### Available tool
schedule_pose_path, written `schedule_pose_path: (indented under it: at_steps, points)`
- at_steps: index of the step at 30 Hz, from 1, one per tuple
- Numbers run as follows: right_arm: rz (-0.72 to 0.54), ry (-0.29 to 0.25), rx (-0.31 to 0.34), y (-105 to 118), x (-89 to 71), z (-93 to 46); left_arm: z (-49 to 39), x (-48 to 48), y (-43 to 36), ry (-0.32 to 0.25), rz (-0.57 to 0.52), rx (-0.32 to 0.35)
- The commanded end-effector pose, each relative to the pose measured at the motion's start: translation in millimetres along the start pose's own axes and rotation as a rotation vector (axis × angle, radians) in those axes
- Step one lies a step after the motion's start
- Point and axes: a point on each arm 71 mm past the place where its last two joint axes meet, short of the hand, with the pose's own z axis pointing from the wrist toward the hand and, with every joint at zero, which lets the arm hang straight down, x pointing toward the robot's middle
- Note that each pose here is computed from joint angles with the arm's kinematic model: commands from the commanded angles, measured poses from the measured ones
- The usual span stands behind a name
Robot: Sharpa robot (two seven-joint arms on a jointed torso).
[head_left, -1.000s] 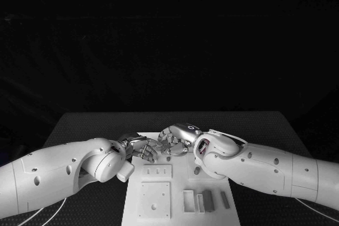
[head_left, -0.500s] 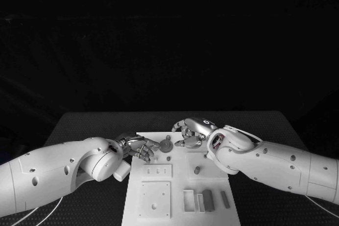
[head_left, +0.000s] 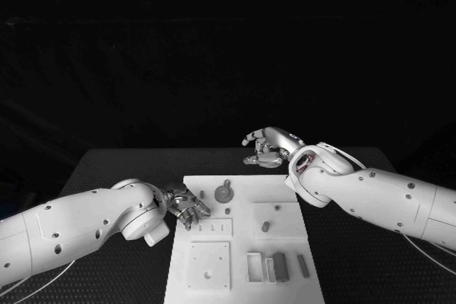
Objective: Assemble the parts on the task board
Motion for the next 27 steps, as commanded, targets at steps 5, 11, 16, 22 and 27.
schedule_pose_path:
  at_steps: [5,11,16,22,27]
  points:
    - [0.058,-0.006,0.025,-3,-2.6,2.6,2.4,9.9,-3.3,0.025,0.196,-0.060]
    - [0.061,-0.003,0.021,-1,-1.7,3.5,3.5,16.4,-8.2,0.029,0.237,-0.057]
    - [0.061,0.000,0.021,-1,-1.3,3.8,4.2,19.1,-11.9,0.027,0.250,-0.053]
    - [0.062,0.005,0.022,-1,-0.7,4.2,4.9,21.0,-14.6,0.022,0.261,-0.055]
    - [0.063,0.006,0.022,-1,-0.6,4.3,5.2,22.6,-16.0,0.025,0.271,-0.059]
